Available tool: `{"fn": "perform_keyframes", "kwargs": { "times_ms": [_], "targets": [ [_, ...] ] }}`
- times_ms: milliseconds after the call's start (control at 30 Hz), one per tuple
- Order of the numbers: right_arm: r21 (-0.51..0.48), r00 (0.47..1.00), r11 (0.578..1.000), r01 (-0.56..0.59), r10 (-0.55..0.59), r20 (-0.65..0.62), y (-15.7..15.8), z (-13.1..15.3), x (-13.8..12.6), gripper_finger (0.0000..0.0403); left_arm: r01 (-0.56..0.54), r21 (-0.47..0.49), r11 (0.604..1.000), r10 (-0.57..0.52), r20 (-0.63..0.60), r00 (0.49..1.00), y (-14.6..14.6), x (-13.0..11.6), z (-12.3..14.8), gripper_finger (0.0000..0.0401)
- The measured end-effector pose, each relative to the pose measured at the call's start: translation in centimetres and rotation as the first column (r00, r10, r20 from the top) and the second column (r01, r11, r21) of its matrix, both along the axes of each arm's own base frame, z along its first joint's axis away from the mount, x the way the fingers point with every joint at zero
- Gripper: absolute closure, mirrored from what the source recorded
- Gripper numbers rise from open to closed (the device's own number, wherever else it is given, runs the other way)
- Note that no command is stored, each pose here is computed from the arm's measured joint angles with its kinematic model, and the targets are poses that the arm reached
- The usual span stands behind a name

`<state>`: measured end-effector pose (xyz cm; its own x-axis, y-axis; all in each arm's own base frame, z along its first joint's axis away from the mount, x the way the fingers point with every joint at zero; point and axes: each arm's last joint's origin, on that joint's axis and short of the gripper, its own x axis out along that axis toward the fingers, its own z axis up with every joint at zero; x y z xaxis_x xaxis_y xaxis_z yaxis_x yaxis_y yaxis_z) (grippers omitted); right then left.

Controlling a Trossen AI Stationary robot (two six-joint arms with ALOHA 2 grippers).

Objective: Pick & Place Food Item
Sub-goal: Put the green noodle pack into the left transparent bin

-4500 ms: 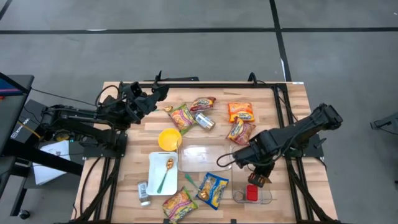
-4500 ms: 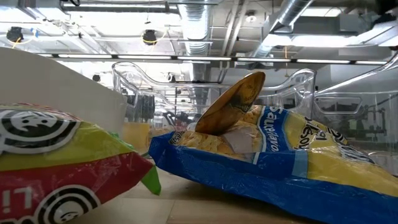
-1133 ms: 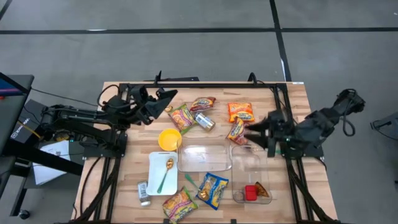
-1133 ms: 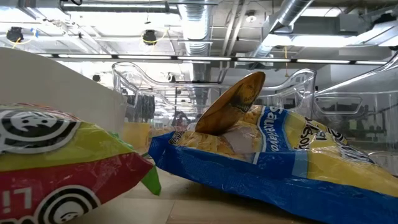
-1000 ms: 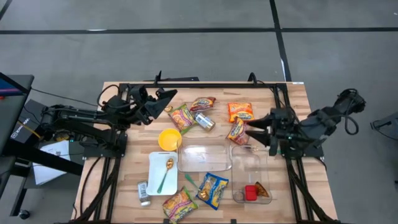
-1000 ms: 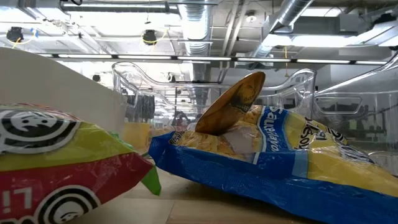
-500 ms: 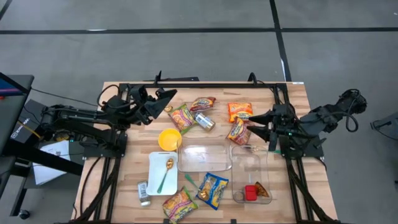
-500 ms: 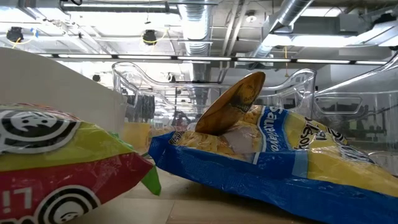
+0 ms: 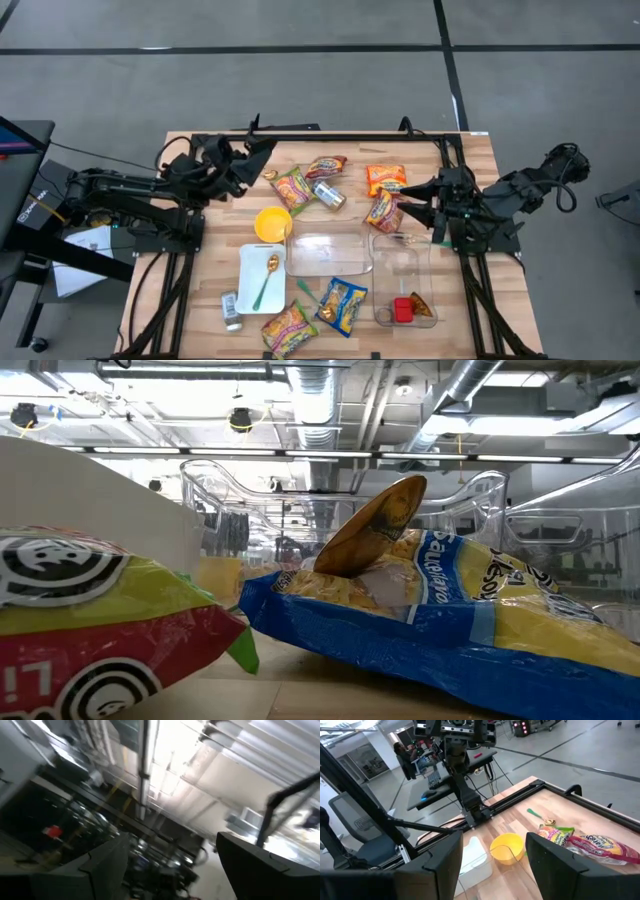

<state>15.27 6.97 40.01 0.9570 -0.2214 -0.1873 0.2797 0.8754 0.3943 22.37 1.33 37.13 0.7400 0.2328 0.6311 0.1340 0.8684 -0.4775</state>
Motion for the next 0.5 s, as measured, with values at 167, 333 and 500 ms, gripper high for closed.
{"fn": "perform_keyframes", "kwargs": {
  "times_ms": [167, 333, 500],
  "targets": [
    [0.000, 1.000, 1.000, 0.000, 0.000, 0.001, 0.0, 0.0, 0.0, 0.0192, -0.128, 0.047, 0.991, 0.129, -0.019, 0.991, 0.4, 0.0, 2.1, 0.0107],
    [0.000, 1.000, 1.000, 0.000, 0.000, 0.000, 0.0, 0.0, 0.0, 0.0192, -0.238, 0.083, 0.968, 0.251, -0.234, 0.939, 1.5, 0.7, 4.6, 0.0107],
    [0.000, 1.000, 1.000, 0.000, 0.000, 0.001, 0.0, 0.0, 0.0, 0.0192, -0.306, 0.179, 0.935, 0.354, -0.505, 0.787, 2.6, 0.8, 6.6, 0.0107]
  ]
}}
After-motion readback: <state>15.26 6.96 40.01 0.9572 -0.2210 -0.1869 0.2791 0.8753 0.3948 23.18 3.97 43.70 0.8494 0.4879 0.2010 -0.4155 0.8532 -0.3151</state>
